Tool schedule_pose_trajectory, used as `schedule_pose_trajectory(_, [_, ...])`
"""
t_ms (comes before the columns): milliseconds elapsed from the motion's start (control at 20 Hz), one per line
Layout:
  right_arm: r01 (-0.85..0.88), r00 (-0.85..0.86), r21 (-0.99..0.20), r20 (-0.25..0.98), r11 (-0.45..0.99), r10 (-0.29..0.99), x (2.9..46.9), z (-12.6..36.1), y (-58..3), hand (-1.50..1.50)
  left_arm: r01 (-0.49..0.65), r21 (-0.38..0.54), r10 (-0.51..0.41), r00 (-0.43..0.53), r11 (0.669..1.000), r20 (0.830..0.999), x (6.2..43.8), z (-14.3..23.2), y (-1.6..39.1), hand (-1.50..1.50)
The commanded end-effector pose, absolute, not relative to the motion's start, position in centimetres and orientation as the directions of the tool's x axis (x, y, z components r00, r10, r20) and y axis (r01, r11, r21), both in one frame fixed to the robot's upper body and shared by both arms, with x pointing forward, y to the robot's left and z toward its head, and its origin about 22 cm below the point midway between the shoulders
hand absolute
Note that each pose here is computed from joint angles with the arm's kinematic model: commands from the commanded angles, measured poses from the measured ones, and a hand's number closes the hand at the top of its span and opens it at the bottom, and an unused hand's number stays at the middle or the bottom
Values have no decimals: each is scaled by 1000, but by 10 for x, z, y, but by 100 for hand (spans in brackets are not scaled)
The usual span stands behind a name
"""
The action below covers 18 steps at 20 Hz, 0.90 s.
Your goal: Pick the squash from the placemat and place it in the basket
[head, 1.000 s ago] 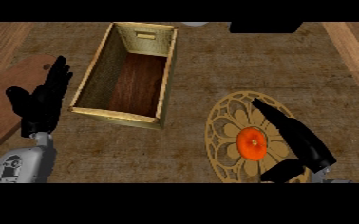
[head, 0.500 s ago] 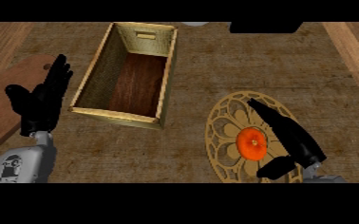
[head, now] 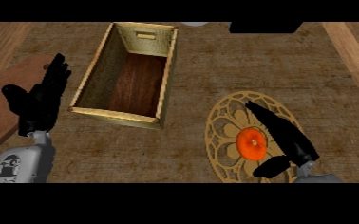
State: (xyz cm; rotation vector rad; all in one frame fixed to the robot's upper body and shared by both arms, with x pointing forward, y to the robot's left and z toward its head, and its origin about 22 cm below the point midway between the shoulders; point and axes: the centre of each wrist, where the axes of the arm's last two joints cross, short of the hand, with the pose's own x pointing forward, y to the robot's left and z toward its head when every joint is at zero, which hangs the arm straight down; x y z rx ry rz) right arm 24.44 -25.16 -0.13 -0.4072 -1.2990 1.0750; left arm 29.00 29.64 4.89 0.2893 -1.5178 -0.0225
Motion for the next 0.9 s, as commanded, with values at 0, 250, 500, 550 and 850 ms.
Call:
schedule_pose_trajectory(0, [-417,-91,-774,557,477,825,259,-5,-243,-150,-157,190,-181,73,969,981,298,53,284,0])
schedule_pose_trajectory(250, [-512,-127,-751,546,417,828,246,-22,-255,150,-166,211,-204,58,963,977,296,50,271,0])
schedule_pose_trajectory(500, [-551,-212,-762,521,340,827,239,-45,-236,150,-167,211,-204,58,963,977,287,40,285,0])
schedule_pose_trajectory(550, [-551,-189,-739,563,388,805,242,-31,-246,150,-160,210,-204,50,965,978,285,32,294,0])
schedule_pose_trajectory(850, [-555,-184,-737,560,385,808,231,-43,-237,150,-169,202,-192,75,965,979,289,44,286,0])
